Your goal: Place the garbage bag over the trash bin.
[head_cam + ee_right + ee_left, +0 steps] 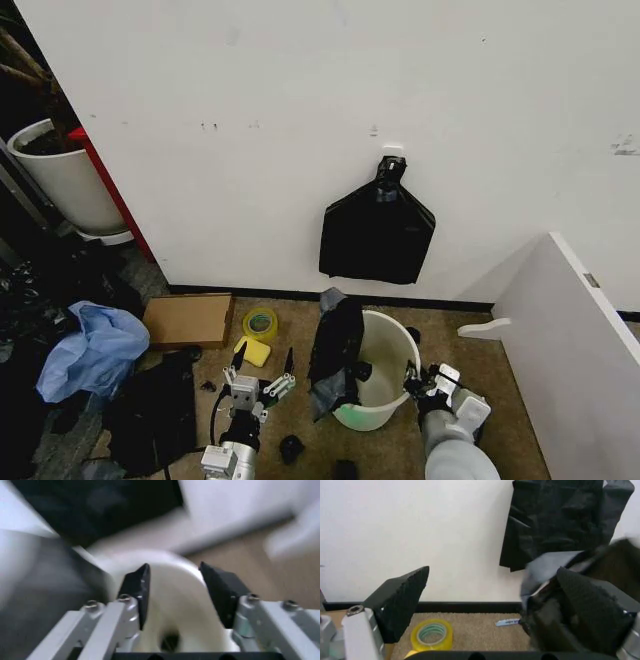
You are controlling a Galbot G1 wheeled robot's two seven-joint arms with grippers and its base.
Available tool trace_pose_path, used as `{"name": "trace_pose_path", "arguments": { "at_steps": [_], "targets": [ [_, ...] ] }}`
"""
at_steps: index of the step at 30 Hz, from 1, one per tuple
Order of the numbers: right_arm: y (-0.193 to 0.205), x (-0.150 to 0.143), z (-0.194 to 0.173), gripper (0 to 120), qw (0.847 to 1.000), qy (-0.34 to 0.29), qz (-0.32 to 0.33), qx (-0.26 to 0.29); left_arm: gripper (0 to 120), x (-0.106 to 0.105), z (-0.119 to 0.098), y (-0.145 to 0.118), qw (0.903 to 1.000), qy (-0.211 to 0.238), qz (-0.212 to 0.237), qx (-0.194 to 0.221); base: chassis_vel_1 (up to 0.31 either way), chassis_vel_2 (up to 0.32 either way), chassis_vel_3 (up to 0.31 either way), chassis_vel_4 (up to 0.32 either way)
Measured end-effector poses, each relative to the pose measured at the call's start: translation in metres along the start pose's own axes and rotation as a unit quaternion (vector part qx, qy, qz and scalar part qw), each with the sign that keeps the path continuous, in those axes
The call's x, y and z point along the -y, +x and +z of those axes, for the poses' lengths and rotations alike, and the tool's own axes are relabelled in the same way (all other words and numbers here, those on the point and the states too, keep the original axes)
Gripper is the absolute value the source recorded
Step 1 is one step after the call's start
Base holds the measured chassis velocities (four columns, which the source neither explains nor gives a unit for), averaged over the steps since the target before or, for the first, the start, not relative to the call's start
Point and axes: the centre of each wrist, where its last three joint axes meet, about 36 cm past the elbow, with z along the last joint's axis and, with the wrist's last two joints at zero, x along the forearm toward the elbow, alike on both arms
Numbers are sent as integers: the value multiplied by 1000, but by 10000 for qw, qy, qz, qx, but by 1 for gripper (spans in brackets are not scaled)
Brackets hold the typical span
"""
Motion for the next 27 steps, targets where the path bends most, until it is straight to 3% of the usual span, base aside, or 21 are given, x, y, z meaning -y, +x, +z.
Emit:
{"name": "trace_pose_path", "arguments": {
  "at_steps": [5,8,14,19,27],
  "targets": [
    [10,-9,-11,56,9947,74,-902,484,100,-1,0,-1,10000,-17,-10,-8,0,0,0,0],
    [12,-22,-21,67,9921,233,-1173,391,100,-2,0,-2,10000,-35,-21,-23,0,0,0,0],
    [-21,-42,-14,90,9842,1261,-1221,-211,100,-8,-4,-11,9999,-107,-67,-34,0,0,0,0],
    [-38,-55,-11,84,9798,1714,-885,-520,100,-14,-7,-23,9999,-116,-122,-19,0,0,0,0],
    [-29,-52,-19,57,9803,1661,-487,-947,100,-18,-4,-37,9998,-122,-136,-12,0,0,0,0]
  ]
}}
